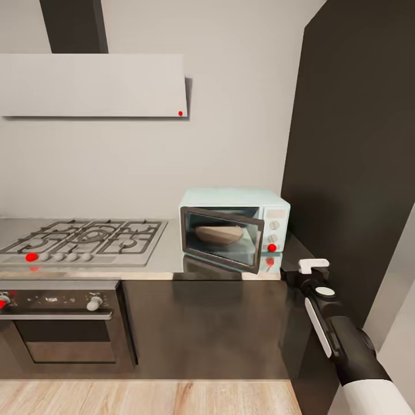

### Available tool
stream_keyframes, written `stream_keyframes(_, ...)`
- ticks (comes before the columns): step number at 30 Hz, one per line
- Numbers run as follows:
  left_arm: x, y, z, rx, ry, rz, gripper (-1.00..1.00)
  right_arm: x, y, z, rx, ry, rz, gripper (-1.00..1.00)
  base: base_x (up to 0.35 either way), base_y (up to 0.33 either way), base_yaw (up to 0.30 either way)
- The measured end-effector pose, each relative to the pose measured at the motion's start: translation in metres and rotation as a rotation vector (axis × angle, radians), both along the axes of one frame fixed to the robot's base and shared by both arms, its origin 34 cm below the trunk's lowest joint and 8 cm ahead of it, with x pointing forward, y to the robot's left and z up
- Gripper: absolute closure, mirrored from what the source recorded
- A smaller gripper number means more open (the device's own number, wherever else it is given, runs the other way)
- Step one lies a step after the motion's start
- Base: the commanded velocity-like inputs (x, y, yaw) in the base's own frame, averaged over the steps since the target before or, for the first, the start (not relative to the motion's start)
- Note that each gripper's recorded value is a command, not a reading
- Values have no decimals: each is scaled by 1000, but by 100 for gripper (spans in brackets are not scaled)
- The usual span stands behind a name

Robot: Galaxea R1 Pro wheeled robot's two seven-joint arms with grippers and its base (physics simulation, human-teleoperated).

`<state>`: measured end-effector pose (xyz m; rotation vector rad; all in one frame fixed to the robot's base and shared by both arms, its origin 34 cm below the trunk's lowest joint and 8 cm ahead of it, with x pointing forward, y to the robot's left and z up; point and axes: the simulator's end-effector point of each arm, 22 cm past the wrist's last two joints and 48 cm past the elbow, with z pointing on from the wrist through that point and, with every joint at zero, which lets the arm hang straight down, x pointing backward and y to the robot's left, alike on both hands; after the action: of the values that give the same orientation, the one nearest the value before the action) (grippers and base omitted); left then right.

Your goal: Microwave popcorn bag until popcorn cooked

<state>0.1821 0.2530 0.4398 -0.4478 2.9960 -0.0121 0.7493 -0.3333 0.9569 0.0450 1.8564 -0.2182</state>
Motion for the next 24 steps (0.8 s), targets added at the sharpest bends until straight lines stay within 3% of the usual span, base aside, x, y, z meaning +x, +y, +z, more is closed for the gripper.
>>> stream_keyframes(13, 0, 0, 0, 1, -1, -6, -100, 2, 5, -2, 15, -16, 15, -100, 316, 0, 0)
stream_keyframes(18, 0, 0, 0, 1, 0, -6, -100, 2, 7, -20, 18, 23, 22, -100, 242, 0, 0)
stream_keyframes(20, 0, 0, 0, 1, 0, -6, -100, 3, 20, -24, 35, 33, 82, -100, 39, 0, 0)
stream_keyframes(22, 0, 0, 0, 1, 0, -6, -100, 3, 47, -27, 71, 47, 207, -100, 9, 0, 0)
stream_keyframes(24, 0, 0, 0, 1, 0, -5, -100, 2, 58, -28, 86, 52, 259, -100, 3, 0, 0)
